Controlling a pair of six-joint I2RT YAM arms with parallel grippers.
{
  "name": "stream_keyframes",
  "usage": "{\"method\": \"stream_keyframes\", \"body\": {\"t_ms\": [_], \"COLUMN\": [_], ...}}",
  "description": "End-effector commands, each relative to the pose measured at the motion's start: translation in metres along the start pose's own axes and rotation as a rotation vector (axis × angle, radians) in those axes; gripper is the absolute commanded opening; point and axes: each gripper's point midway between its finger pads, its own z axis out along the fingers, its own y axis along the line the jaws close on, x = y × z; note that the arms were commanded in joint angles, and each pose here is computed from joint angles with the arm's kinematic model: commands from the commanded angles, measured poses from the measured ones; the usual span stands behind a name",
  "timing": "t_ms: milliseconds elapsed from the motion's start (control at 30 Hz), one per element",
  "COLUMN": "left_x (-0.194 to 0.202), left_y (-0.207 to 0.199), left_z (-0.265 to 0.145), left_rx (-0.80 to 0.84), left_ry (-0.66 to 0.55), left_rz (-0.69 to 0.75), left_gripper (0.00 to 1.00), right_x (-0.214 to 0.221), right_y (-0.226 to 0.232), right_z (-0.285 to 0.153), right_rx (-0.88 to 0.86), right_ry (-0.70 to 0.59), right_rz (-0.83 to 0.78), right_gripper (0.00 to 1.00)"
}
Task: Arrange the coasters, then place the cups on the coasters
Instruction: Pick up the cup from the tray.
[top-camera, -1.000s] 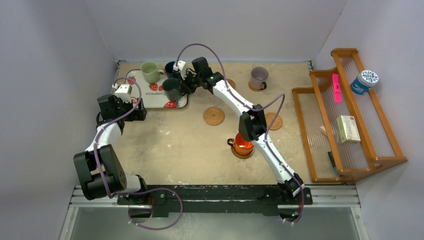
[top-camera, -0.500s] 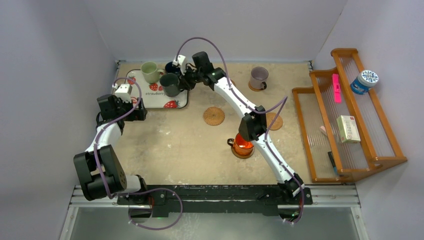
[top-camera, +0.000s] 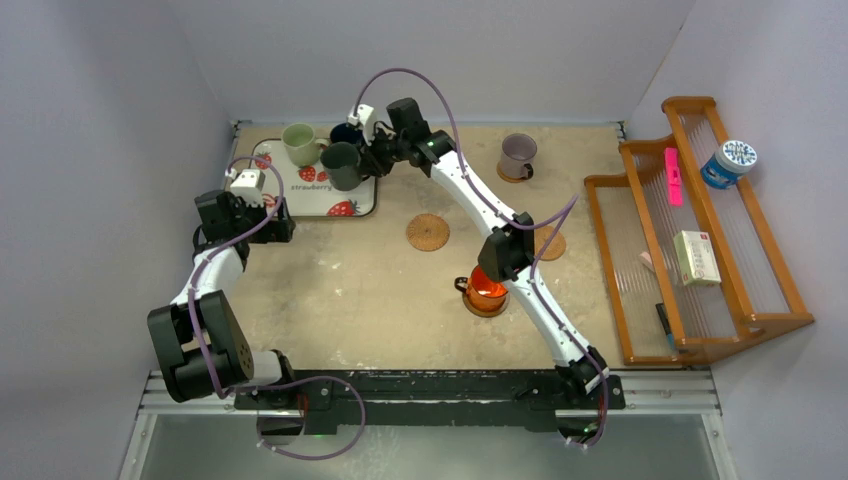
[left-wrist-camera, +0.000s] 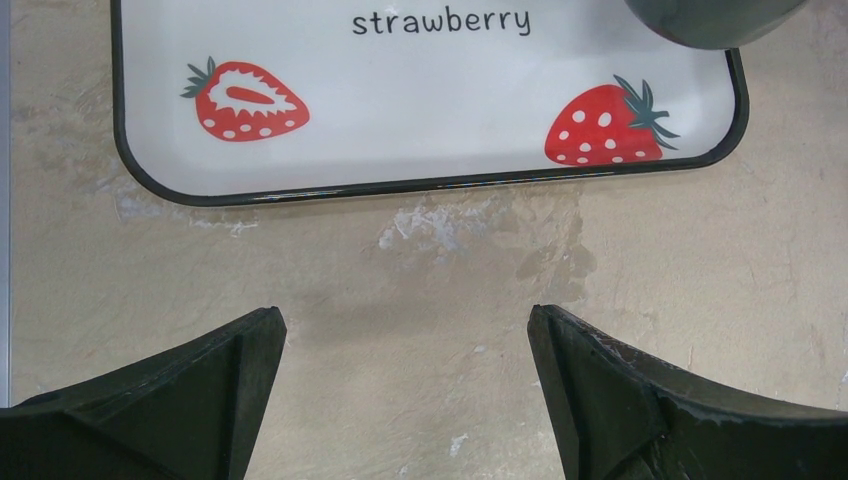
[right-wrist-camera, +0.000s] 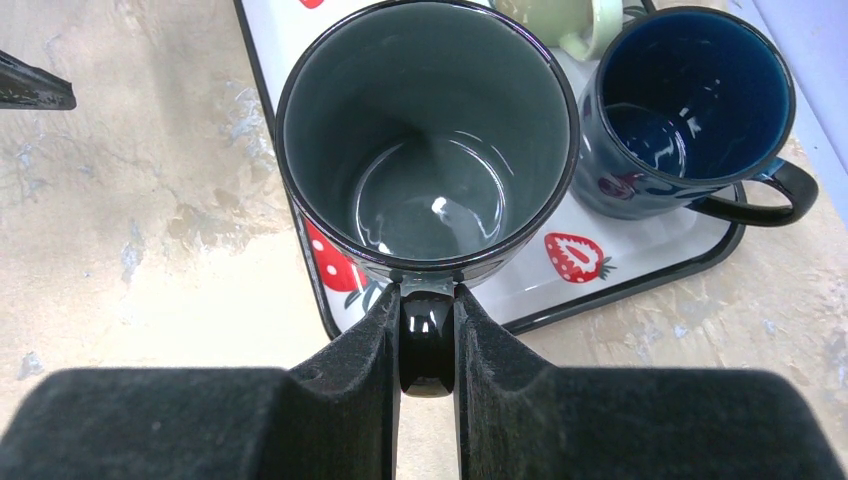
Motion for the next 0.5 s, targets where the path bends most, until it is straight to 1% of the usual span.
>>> {"method": "stream_keyframes", "body": {"t_ms": [0, 200, 467], "left_x": [-0.017, -0.018, -0.018], "left_y": [-0.003, -0.004, -0.004], "left_z": [-0.005, -0.005, -0.005], "left_rx": [0.018, 0.019, 0.022], "left_ry": [-0.066, -0.069, -0.069], "left_rz": [0.018, 0.017, 0.017], "left_gripper": [1.0, 1.0, 1.0], "right_x": [-0.104, -0.108, -0.096], "right_y": [0.001, -0.023, -0.063], "right_z": [-0.066, -0.088, -0.118], "right_rx": [0.04, 0.092, 0.158], "right_ry": [-0.208, -0.22, -0.208], "right_rz": [-0.099, -0.077, -0.045], "right_gripper": [0.0, 0.0, 0.0]}}
